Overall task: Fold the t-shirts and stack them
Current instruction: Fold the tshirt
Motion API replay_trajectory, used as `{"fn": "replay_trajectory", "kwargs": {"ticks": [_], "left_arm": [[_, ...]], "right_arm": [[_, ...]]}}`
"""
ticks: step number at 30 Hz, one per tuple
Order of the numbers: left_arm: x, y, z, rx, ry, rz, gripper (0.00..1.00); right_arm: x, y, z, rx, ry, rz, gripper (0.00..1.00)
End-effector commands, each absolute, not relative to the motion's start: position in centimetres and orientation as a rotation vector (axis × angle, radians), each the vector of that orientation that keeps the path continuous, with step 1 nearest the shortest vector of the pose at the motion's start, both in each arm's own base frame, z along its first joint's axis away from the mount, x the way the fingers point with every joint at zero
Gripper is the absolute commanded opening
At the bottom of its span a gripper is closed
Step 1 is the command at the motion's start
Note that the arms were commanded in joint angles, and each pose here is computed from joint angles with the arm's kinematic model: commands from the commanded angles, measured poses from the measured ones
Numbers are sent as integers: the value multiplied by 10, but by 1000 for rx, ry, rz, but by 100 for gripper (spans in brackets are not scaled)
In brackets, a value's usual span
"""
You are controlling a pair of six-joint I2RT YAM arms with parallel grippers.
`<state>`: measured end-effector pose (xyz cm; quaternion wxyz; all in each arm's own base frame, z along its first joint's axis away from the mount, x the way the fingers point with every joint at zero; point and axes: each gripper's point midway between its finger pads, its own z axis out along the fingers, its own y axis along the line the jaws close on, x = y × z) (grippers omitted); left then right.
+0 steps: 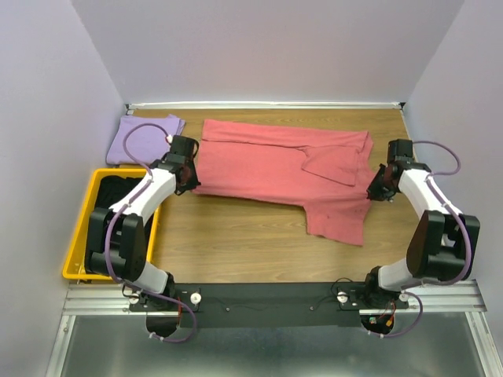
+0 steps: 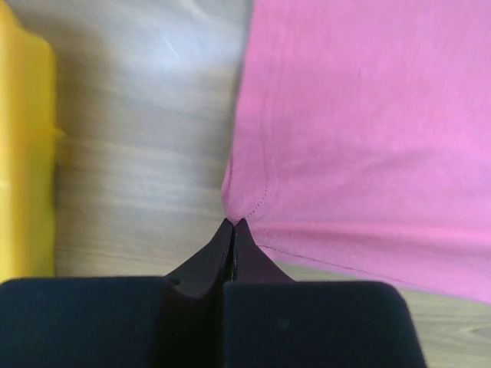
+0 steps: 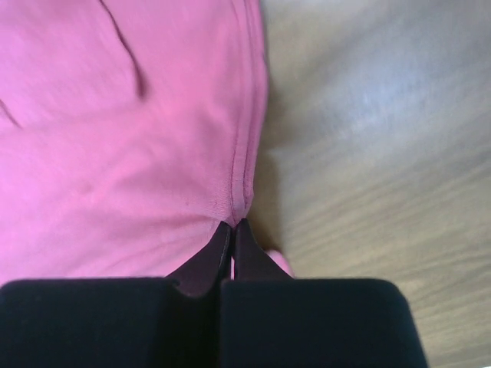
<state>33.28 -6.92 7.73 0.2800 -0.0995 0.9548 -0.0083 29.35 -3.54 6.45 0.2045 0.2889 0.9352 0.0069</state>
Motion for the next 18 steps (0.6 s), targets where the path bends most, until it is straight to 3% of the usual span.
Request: {"fn": "replay_trajectory", "kwargs": {"ticks": [1,7,18], "left_arm": [[356,-44,88,-323,2515,10,0],[413,-50,91,-315,2490,-53,0],[473,-48,86,-349,2451,0,0]], "right_arm": [[316,-49,72,799,2603,-30,1],[355,-59,70,758,2596,-45,0],[399,-66,49,746,2618,-42,1]]}}
